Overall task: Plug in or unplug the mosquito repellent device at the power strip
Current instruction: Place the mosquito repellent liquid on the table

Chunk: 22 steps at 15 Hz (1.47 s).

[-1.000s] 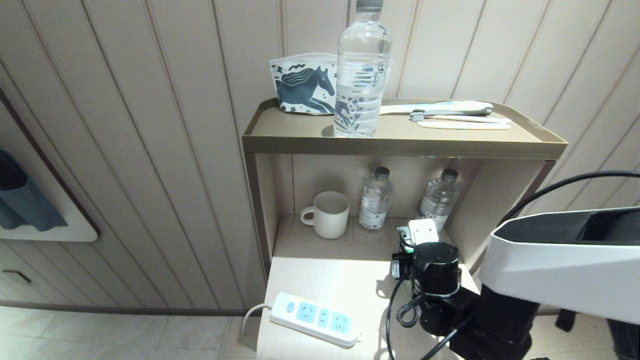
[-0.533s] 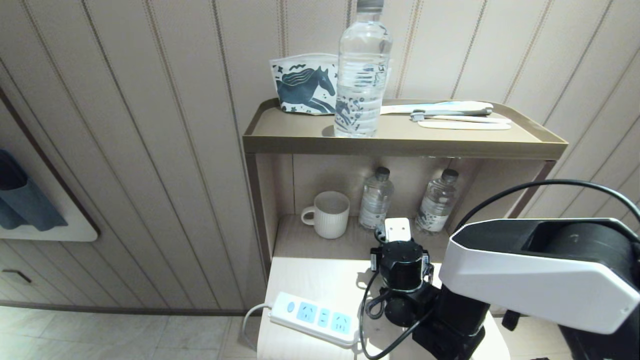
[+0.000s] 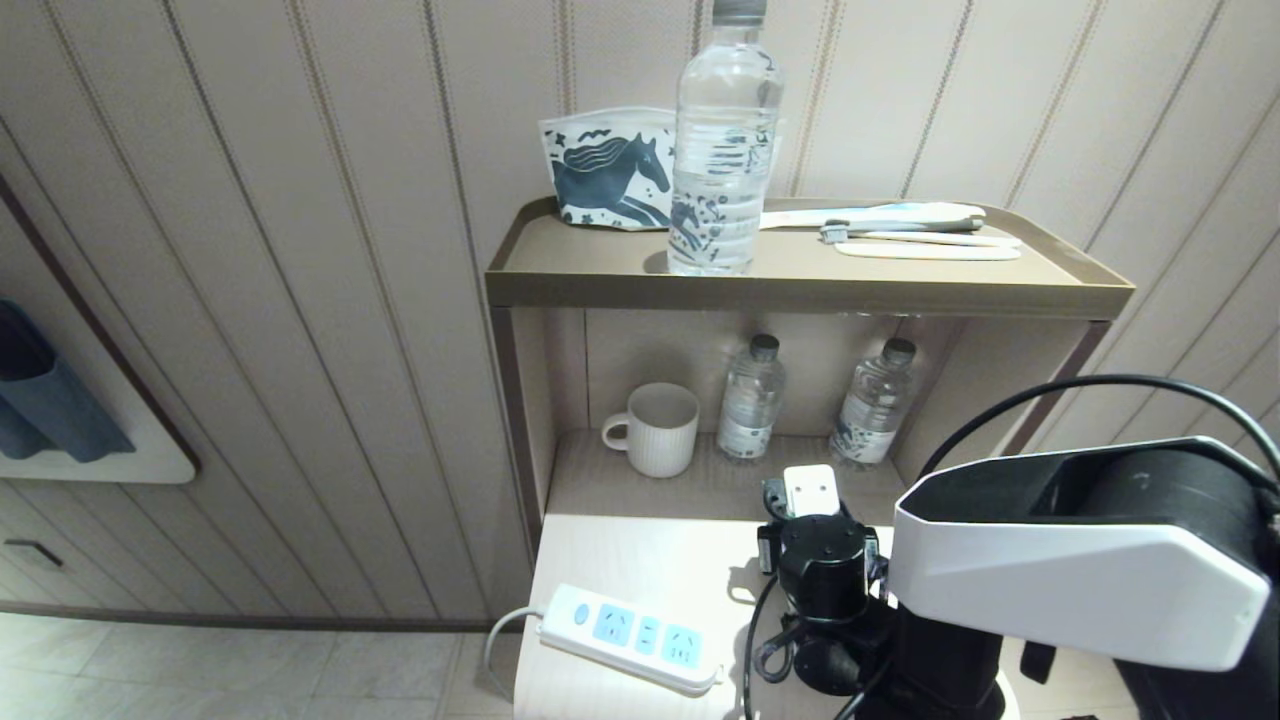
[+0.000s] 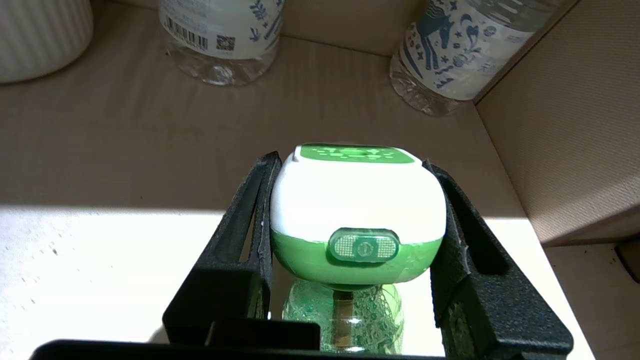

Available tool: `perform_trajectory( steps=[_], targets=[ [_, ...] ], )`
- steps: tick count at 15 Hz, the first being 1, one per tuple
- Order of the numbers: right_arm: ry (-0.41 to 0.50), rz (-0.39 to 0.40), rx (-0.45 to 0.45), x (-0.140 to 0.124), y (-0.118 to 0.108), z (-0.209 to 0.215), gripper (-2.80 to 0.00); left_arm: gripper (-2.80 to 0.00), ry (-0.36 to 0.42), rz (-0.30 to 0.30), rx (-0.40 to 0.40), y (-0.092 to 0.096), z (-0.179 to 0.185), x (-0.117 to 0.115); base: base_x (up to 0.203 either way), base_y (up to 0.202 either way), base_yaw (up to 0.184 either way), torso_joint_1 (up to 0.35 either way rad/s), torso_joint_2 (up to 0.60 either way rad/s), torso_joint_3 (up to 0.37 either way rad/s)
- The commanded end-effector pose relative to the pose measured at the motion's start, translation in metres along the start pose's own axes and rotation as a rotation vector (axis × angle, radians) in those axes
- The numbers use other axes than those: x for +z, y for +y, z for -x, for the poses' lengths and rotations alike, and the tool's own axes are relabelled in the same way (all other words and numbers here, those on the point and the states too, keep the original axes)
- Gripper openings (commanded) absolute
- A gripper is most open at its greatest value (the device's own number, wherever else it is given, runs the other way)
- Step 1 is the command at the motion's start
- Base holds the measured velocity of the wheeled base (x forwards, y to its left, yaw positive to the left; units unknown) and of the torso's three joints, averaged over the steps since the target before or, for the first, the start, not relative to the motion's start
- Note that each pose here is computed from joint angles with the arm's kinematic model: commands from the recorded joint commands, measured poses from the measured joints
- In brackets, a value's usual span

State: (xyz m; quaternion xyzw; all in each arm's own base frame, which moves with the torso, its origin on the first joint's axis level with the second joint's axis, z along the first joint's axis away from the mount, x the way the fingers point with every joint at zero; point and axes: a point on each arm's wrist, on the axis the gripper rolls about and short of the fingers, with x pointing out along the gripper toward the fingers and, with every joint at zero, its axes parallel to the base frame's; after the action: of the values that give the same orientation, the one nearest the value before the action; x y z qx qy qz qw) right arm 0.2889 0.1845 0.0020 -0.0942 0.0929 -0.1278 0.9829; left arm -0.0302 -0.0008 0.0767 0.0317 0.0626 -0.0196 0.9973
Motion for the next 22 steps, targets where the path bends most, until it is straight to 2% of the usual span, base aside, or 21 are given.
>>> perform_trajectory(
  steps=[1, 6, 7, 14, 16, 21, 22],
  targets=[
    [0.001, 0.002, -0.004, 0.000, -0.006, 0.005, -2.80, -2.80, 0.001, 0.000, 0.000, 0.000, 0.000, 0.000, 0.000, 0.000, 0.000, 0.000, 0.00, 0.000],
    [0.012, 0.011, 0.006, 0.000, -0.017, 0.019, -2.80, -2.80, -0.001, 0.000, 0.000, 0.000, 0.000, 0.000, 0.000, 0.000, 0.000, 0.000, 0.00, 0.000],
    [0.014, 0.013, 0.007, -0.001, -0.017, 0.019, 0.00, -2.80, 0.001, 0.000, 0.000, 0.000, 0.000, 0.000, 0.000, 0.000, 0.000, 0.000, 0.00, 0.000],
    [-0.020, -0.016, 0.009, 0.015, -0.021, 0.021, 0.00, -2.80, 0.001, 0.000, 0.000, 0.000, 0.000, 0.000, 0.000, 0.000, 0.000, 0.000, 0.00, 0.000],
    [-0.060, -0.065, 0.012, 0.037, -0.028, 0.027, 0.00, -2.80, 0.001, 0.000, 0.000, 0.000, 0.000, 0.000, 0.000, 0.000, 0.000, 0.000, 0.00, 0.000],
    [-0.112, -0.123, 0.041, 0.078, -0.048, 0.048, 0.00, -2.80, -0.001, 0.000, 0.000, 0.000, 0.000, 0.000, 0.000, 0.000, 0.000, 0.000, 0.00, 0.000],
    [-0.129, -0.136, 0.056, 0.086, -0.052, 0.056, -2.80, -2.80, 0.001, 0.000, 0.000, 0.000, 0.000, 0.000, 0.000, 0.000, 0.000, 0.000, 0.00, 0.000]
  ],
)
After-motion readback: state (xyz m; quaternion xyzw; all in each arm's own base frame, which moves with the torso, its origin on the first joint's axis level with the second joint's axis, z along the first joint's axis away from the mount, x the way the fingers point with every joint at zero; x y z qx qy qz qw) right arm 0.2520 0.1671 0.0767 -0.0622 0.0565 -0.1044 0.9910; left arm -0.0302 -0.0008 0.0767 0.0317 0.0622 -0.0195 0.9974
